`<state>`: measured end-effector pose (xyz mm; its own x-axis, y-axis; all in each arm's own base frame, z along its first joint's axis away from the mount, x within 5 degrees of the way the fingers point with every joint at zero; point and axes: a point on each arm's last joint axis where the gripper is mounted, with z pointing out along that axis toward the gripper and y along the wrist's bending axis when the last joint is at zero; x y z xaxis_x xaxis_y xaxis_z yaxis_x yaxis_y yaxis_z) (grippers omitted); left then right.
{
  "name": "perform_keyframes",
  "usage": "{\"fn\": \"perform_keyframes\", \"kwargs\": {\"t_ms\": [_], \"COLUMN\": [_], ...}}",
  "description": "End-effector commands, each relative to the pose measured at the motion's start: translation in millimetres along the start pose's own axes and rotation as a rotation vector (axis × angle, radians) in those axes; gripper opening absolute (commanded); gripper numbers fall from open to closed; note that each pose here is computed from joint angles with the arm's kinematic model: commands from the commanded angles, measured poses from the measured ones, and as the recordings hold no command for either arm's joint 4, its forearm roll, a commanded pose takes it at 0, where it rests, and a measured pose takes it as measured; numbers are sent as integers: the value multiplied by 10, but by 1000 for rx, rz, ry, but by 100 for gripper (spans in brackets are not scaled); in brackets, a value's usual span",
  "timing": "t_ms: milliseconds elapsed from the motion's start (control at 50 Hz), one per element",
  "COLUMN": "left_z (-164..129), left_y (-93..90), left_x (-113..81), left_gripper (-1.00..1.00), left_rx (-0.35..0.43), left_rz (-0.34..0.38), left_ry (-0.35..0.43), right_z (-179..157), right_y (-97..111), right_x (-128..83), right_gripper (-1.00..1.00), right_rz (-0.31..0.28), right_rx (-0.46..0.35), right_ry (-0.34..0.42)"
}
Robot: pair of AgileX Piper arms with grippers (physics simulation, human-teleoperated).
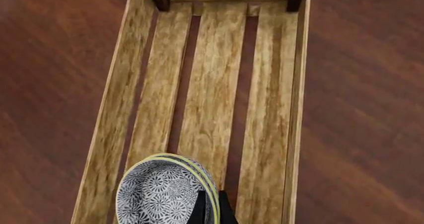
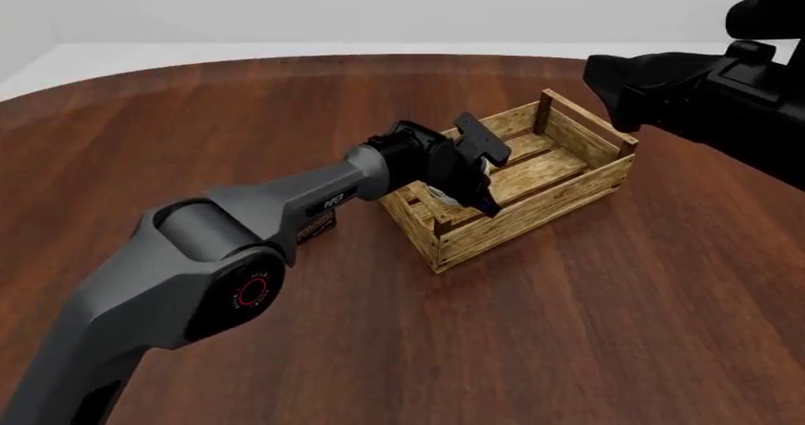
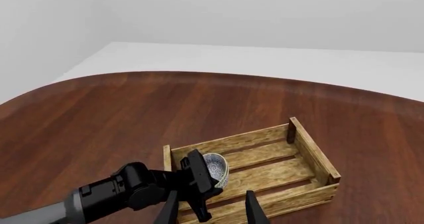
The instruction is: Stack the right bowl on the left bowl and place them in the tray.
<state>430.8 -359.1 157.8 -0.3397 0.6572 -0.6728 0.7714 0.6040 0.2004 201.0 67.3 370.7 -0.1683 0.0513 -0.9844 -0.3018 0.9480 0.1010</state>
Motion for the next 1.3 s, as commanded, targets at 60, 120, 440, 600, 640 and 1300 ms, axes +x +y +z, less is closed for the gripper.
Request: {"fn": "perform_keyframes", "kwargs": {"t_ms": [60, 120, 440, 600, 640, 1300], "left_z": [-7, -7, -70, -190, -220, -1048], "left_y": [-37, -40, -25, -25, -19, -130], "left_x": [-15, -6, -33, -109, -123, -225], "left_gripper": [-100, 100, 100, 100, 100, 100], "left_rx": [3, 3, 0, -2, -4, -20], "left_rz": [8, 15, 14, 12, 12, 15], "left_ry": [0, 0, -8, -25, -30, -162], "right_z": [-7, -6, 3, -9, -13, -33], "right_y": [5, 4, 7, 9, 9, 10], "right_x": [-6, -5, 8, 6, 5, 2], "right_gripper": [100, 100, 100, 100, 100, 100], "right_rz": [0, -1, -2, -2, -3, -3], "right_rx": [-2, -2, -3, -5, -4, -5], "right_ry": [0, 1, 4, 2, 1, -2]}}
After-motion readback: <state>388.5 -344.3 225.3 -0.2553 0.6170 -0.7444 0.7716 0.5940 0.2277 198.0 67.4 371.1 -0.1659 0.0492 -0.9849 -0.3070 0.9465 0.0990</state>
